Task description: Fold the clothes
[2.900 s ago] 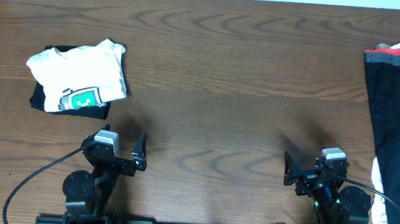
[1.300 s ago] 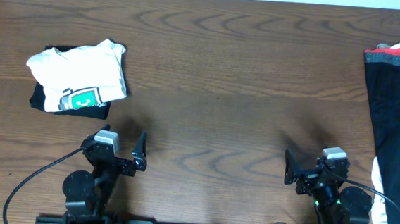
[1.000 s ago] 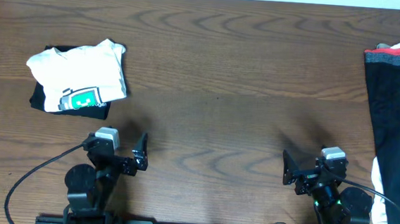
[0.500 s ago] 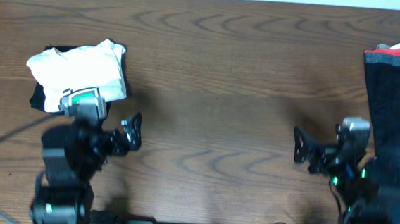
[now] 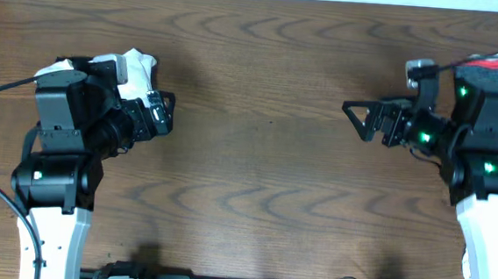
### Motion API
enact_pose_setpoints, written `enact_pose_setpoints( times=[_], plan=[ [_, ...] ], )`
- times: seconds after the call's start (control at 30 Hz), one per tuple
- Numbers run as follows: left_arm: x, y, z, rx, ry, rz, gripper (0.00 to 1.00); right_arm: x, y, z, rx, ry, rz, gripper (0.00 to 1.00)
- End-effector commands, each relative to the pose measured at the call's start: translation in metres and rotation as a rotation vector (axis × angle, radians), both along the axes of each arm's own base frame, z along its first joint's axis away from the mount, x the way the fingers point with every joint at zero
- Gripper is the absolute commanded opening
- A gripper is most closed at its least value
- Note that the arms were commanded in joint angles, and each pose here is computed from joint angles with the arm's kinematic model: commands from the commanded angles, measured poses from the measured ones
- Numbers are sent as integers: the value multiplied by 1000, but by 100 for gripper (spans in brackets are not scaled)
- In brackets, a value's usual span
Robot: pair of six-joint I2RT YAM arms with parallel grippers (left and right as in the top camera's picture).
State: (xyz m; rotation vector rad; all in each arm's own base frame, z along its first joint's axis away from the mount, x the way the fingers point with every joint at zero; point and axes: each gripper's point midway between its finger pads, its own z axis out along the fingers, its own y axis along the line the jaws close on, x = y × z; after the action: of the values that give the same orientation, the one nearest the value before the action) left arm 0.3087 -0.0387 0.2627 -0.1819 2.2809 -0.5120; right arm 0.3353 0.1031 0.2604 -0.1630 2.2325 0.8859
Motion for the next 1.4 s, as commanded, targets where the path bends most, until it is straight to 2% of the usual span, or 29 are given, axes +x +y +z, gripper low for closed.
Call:
enact_pose_setpoints(
  times=[0.0, 0.07, 0.17, 0.4, 0.47, 0.53, 0.67, 0.83, 0.97, 1.1, 1.37],
  plan=[
    [-2, -9, 3, -38, 10, -30, 98, 24, -27, -8, -117, 62, -145, 99],
    [-5, -9, 0, -39, 31, -30, 98, 35, -63, -22, -252, 165, -328, 99],
    [-11, -9, -6, -40, 65, -31, 99, 53, -103, -29, -412, 246, -500, 99],
    [-27, -11, -20, -47, 153, -30, 98, 113, -139, -53, -536, 279, -586, 99],
    [-31, -11, -23, -49, 176, -30, 98, 127, -163, -71, -571, 310, -639, 88],
    [-35, -11, -24, -51, 191, -29, 98, 135, -183, -87, -575, 347, -677, 82],
    [-42, -12, -27, -52, 213, -29, 98, 154, -224, -117, -550, 408, -748, 85],
    [-43, -12, -28, -53, 219, -29, 98, 180, -257, -159, -554, 410, -804, 83],
    [-43, -12, -28, -53, 220, -29, 98, 191, -274, -190, -576, 411, -839, 83],
    [-43, -12, -28, -52, 220, -29, 98, 200, -285, -213, -609, 400, -873, 78],
    [-43, -12, -29, -53, 225, -28, 98, 202, -306, -241, -616, 415, -980, 76]
  ],
)
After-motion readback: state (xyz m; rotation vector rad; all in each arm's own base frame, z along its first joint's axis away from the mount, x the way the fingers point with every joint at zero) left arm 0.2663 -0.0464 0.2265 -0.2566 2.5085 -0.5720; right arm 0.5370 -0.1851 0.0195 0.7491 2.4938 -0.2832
